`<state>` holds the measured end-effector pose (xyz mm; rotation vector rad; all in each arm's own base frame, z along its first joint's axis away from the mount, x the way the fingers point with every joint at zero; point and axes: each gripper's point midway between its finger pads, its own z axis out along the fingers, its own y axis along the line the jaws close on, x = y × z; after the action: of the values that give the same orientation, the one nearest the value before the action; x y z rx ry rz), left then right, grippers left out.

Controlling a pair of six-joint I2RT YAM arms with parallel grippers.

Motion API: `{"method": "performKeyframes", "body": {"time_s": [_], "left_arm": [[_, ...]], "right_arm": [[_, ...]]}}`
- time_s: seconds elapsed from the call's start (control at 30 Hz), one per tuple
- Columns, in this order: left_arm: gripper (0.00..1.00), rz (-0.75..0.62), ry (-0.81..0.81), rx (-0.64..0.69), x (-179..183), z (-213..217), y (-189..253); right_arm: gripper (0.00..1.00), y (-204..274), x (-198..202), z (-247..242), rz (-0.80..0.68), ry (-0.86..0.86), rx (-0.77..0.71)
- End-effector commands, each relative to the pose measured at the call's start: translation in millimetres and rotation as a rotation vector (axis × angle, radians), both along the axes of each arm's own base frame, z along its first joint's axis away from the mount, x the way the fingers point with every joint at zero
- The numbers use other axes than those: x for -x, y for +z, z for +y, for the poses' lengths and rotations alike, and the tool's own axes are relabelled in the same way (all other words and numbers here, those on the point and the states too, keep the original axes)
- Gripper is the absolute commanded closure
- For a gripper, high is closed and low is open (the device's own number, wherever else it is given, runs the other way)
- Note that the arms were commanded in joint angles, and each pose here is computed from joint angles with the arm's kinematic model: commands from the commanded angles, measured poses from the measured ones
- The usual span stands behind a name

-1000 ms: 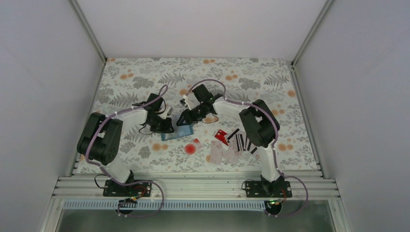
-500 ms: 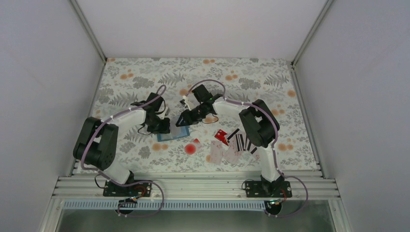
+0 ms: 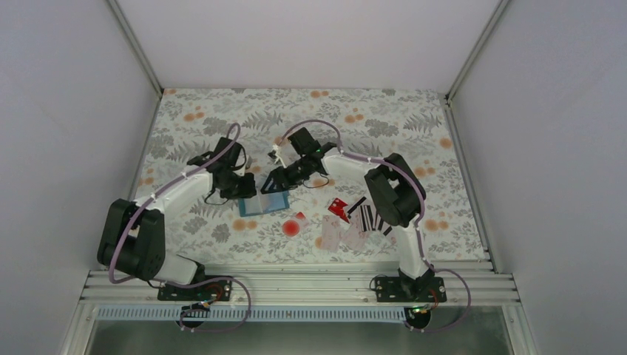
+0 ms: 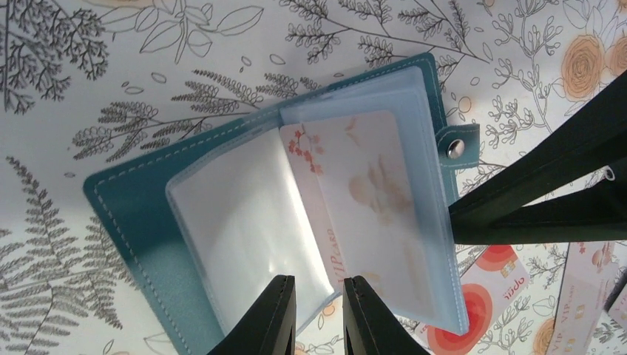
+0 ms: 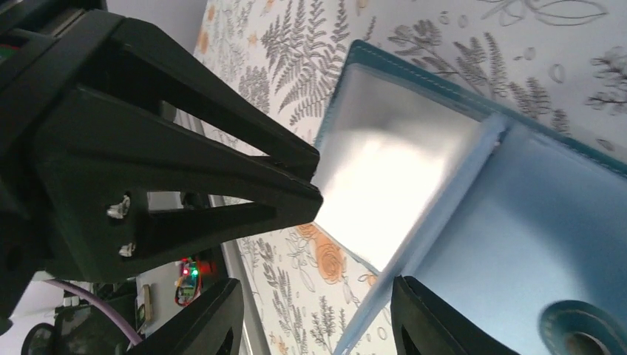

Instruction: Put the credit cards into the card holder

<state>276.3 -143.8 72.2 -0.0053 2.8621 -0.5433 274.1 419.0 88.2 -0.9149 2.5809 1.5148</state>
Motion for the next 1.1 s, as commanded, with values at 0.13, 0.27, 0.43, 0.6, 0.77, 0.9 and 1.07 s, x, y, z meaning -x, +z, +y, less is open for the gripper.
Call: {"method": "performKeyframes", "body": {"time_s": [0.13, 0.27, 0.43, 0.6, 0.77, 0.9, 1.07], "left_arm": [[0.81, -0.042, 0.109, 0.001, 1, 23, 18], [0.81, -0.037, 0.151, 0.003, 6, 31, 20], [0.81, -0.045, 0.191, 0.011, 12, 41, 25], [0.81, -0.052, 0.195, 0.011, 15, 45, 29], [0.81, -0.066, 0.196, 0.016, 13, 47, 35], [0.81, -0.082, 0.185, 0.017, 11, 47, 41], [0.81, -0.091, 0.168, 0.025, 10, 45, 45]], "right_arm": [[0.48, 5, 19, 30, 0.020, 0.068, -0.036], [0.48, -5, 23, 40, 0.028, 0.074, -0.021], [0.48, -5, 25, 52, 0.027, 0.078, -0.027], [0.48, -2, 25, 60, 0.034, 0.079, -0.038], [0.48, 3, 23, 66, 0.032, 0.079, -0.047], [0.48, 9, 18, 68, 0.009, 0.070, -0.046], [0.48, 20, 11, 65, -0.041, 0.044, -0.017]]}}
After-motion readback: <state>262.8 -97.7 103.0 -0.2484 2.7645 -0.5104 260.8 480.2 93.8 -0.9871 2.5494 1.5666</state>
